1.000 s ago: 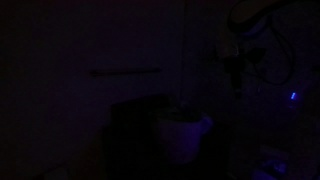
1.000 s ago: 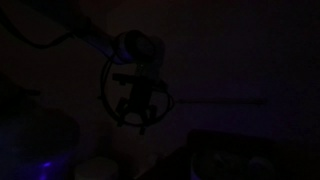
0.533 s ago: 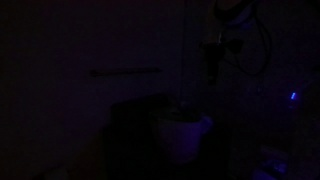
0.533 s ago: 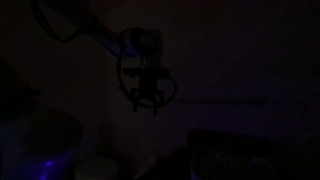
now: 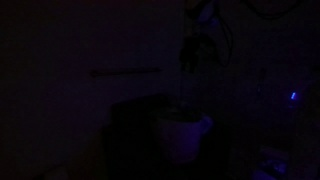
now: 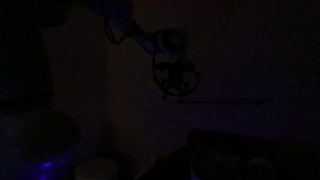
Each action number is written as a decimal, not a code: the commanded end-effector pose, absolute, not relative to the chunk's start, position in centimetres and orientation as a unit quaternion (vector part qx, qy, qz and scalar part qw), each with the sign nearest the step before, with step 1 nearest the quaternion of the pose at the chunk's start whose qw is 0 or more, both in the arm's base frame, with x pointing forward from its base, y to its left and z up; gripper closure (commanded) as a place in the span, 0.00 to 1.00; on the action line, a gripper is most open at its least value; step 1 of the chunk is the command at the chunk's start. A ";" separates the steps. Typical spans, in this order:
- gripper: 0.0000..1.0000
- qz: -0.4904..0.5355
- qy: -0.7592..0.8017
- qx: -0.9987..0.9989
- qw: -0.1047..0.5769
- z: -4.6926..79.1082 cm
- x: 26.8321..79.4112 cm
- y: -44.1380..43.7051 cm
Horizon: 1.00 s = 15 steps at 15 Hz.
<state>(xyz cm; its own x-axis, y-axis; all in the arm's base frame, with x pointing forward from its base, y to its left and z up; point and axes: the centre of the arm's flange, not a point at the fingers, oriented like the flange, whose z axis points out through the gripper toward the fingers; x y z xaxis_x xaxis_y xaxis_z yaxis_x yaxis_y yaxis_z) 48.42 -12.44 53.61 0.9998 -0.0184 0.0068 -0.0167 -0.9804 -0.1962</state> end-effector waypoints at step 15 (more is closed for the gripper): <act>0.00 0.037 0.116 -0.979 0.165 51.6 59.3 -21.0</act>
